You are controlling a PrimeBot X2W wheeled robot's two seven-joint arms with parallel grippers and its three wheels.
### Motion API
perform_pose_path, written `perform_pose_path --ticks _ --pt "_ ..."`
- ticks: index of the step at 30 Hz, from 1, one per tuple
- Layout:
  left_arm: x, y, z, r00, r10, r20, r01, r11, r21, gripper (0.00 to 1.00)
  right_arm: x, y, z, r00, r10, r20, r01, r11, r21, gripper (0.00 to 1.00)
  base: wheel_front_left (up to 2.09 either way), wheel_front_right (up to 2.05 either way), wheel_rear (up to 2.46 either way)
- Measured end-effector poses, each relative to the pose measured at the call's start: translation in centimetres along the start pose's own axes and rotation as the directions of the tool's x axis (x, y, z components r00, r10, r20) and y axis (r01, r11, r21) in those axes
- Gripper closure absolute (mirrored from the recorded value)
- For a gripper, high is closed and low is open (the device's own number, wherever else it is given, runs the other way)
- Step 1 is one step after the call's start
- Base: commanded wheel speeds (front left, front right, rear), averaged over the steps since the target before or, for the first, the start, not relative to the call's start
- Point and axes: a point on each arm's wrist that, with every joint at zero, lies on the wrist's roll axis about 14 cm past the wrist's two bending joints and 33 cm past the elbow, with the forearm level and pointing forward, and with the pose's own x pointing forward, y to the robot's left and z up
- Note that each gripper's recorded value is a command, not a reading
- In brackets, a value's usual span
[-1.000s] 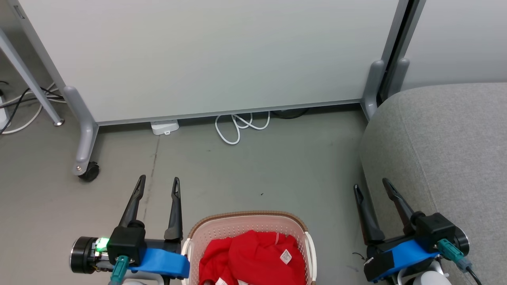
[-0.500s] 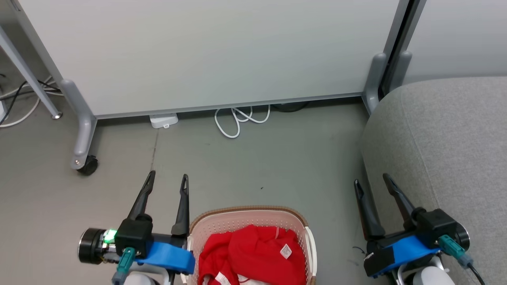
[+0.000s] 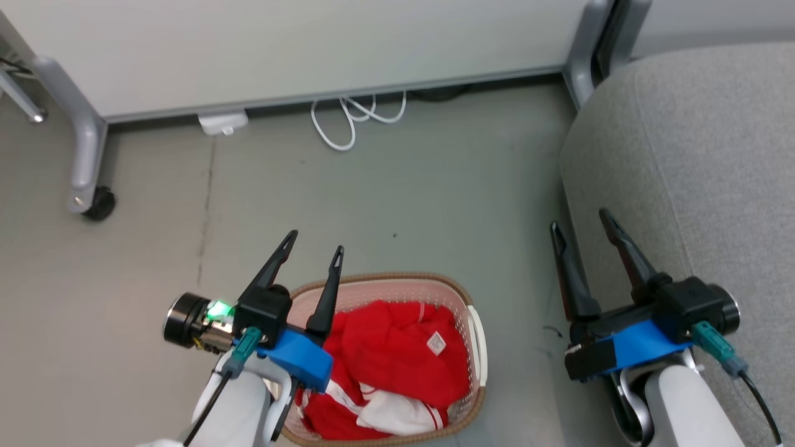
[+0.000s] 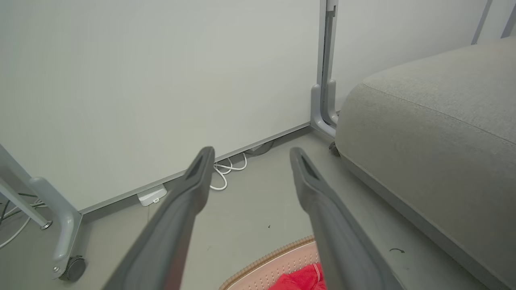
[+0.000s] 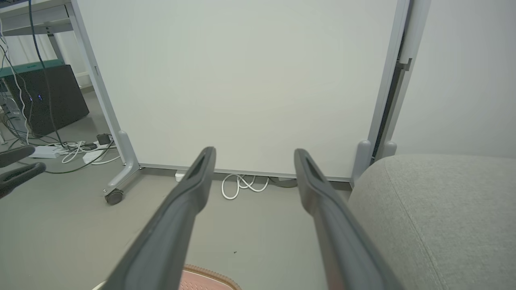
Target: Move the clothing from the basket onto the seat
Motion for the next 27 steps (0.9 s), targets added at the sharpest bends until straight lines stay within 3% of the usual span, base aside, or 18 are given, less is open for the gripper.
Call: perform_pose_path --ticks 8,14,27 --pt "3.4 -2.1 -5.9 0.976 -0.143 -0.164 0.149 0.989 0.024 0.0 2.5 -1.1 -2.1 1.0 -0.004 -0.03 0.003 1.0 -0.017 0.0 0.0 0.0 0.0" --pt "4.7 -4.5 -10.7 0.919 -0.27 -0.288 0.29 0.957 0.027 0.0 4.0 -2.2 -4.1 0.998 -0.015 -0.06 0.013 0.999 -0.034 0.0 0.0 0.0 0.0" --pt "3.5 -8.1 -21.8 0.678 -0.473 -0.563 0.587 0.809 0.027 0.0 6.4 -3.3 -9.0 0.992 -0.009 -0.126 0.002 0.999 -0.051 0.0 0.0 0.0 0.0"
